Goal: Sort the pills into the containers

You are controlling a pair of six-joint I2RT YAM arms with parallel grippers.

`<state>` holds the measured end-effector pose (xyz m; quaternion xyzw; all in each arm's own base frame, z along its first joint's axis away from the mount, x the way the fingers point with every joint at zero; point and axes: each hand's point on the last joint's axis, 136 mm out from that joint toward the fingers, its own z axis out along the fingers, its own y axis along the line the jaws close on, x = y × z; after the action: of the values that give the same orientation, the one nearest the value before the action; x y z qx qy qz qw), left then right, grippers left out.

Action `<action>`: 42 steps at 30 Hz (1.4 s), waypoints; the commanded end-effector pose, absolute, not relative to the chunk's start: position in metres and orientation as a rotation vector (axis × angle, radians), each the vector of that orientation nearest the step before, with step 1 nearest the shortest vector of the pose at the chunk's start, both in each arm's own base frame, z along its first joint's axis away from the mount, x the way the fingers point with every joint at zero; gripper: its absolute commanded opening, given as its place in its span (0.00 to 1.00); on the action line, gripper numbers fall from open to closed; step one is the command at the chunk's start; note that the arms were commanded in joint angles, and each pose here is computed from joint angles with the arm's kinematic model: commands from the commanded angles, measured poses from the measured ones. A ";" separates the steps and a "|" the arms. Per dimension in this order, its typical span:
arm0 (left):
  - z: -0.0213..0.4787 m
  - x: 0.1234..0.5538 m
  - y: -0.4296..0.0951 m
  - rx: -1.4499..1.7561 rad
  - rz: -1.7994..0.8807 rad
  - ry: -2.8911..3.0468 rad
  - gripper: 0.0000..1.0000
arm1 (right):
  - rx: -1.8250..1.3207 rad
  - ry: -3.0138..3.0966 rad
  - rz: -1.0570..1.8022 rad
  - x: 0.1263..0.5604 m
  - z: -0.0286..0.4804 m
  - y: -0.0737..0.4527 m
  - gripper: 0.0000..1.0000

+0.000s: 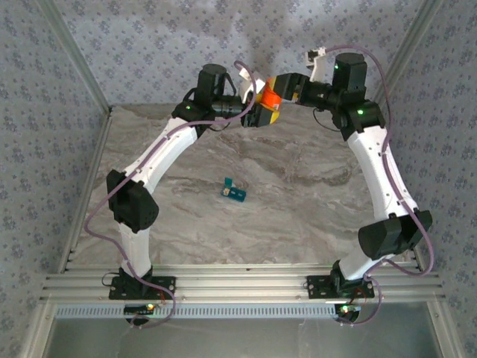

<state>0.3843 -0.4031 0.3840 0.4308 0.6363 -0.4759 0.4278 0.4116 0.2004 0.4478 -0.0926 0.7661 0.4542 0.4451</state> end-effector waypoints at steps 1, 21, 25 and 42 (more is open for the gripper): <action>0.415 0.380 -0.401 1.081 -1.170 1.475 0.00 | -0.241 1.886 1.174 0.407 0.461 0.190 0.69; 0.416 0.372 -0.398 1.104 -1.200 1.483 0.00 | -0.225 1.843 1.175 0.419 0.472 0.140 0.79; 0.415 0.369 -0.398 1.113 -1.207 1.485 0.00 | -0.232 1.844 1.182 0.425 0.470 0.142 0.79; 0.410 0.363 -0.402 1.147 -1.261 1.488 0.00 | -0.492 1.853 1.263 0.407 0.469 0.190 0.77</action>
<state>0.3747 -0.4039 0.3861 0.4439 0.6223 -0.4945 0.4137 0.4181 0.1815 0.4638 -0.1601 0.7451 0.4972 0.4147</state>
